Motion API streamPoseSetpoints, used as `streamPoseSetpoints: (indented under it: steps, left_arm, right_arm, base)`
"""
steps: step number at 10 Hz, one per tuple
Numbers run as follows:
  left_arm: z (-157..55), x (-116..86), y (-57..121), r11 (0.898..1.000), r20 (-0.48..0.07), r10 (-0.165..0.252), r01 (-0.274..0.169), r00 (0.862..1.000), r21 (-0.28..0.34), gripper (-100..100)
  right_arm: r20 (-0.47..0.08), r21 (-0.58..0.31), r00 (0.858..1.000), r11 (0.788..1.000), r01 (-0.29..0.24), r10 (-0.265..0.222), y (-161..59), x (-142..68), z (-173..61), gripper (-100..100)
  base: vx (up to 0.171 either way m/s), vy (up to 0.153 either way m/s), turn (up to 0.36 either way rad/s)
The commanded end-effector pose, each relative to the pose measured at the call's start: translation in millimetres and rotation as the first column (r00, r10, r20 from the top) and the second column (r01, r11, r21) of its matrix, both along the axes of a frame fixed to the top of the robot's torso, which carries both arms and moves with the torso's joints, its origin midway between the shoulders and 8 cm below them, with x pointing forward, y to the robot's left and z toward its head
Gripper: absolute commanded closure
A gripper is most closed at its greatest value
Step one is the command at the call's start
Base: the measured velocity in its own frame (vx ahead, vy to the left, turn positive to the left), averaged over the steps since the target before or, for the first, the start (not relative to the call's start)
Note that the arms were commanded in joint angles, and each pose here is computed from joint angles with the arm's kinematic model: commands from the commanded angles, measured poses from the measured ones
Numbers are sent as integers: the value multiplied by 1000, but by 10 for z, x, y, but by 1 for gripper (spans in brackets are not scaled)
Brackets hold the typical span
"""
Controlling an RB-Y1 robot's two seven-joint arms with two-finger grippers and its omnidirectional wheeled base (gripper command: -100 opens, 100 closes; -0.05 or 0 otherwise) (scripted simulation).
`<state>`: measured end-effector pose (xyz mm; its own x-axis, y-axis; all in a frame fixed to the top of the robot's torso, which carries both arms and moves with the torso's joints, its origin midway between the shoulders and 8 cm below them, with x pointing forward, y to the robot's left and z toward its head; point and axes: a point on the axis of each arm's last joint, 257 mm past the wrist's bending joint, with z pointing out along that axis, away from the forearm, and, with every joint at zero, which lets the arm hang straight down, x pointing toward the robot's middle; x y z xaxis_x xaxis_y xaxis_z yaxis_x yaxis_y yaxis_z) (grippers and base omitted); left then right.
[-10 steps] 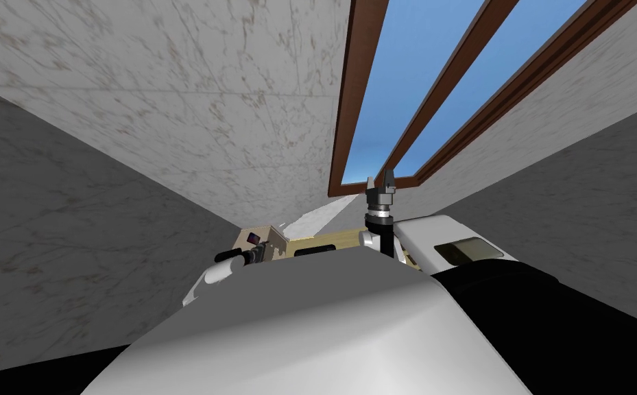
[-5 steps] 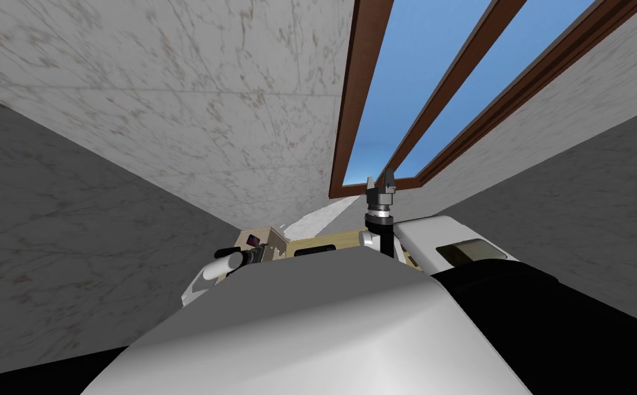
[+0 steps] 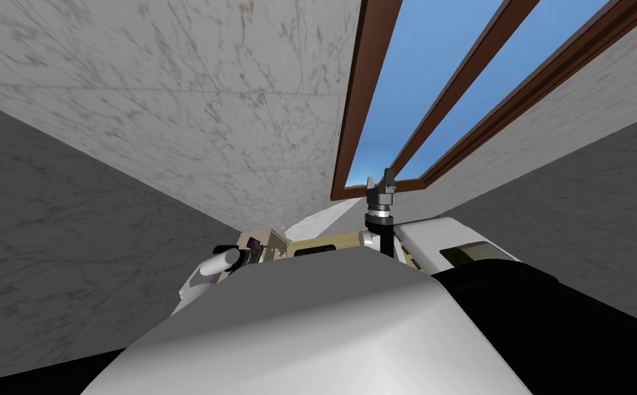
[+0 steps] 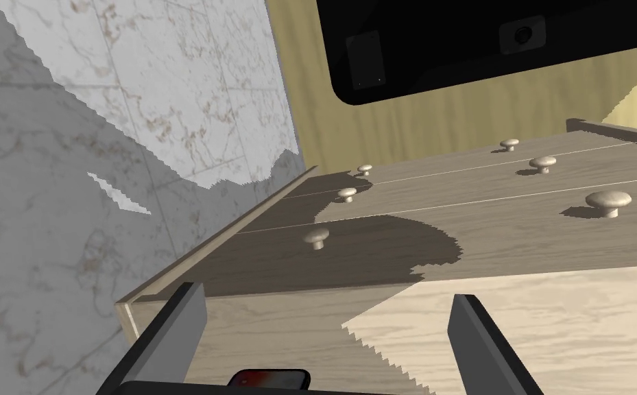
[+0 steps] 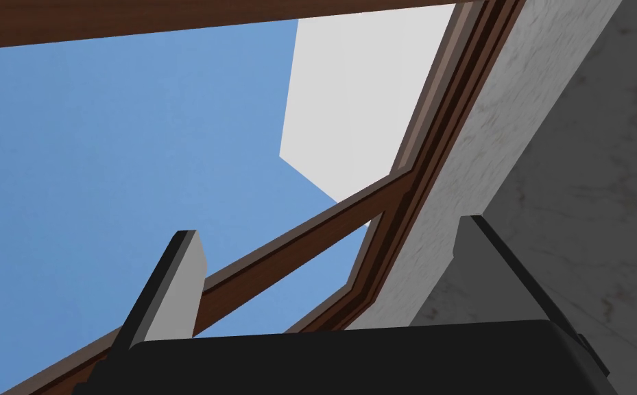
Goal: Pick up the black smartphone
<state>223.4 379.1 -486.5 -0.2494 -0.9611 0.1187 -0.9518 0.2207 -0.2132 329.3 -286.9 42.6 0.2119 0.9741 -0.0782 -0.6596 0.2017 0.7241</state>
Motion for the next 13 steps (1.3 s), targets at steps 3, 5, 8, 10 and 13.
streamPoseSetpoints:
  steps: [3,5,8,10,13]
  left_arm:
    - [24,-87,32,1000,-65,-25,24,998,-18,-100]
    - [51,-106,60,999,-93,-38,35,995,-27,-100]
    - [121,-120,122,998,-136,-59,54,989,-41,-100]
    - [201,-104,199,997,-163,-74,67,984,-47,-100]
    - [346,-4,387,997,-169,-79,76,982,-27,-100]
  right_arm:
    - [0,0,1000,1000,0,0,0,0,0,0]
    - [0,0,1000,1000,0,0,0,0,0,0]
    - [0,0,1000,1000,0,0,0,0,0,0]
    - [0,0,1000,1000,0,0,0,0,0,0]
    - [0,0,1000,1000,0,0,0,0,0,0]
  base:
    - [55,25,7]
    - [55,22,10]
    - [72,50,14]
    - [83,48,18]
    - [112,114,19]
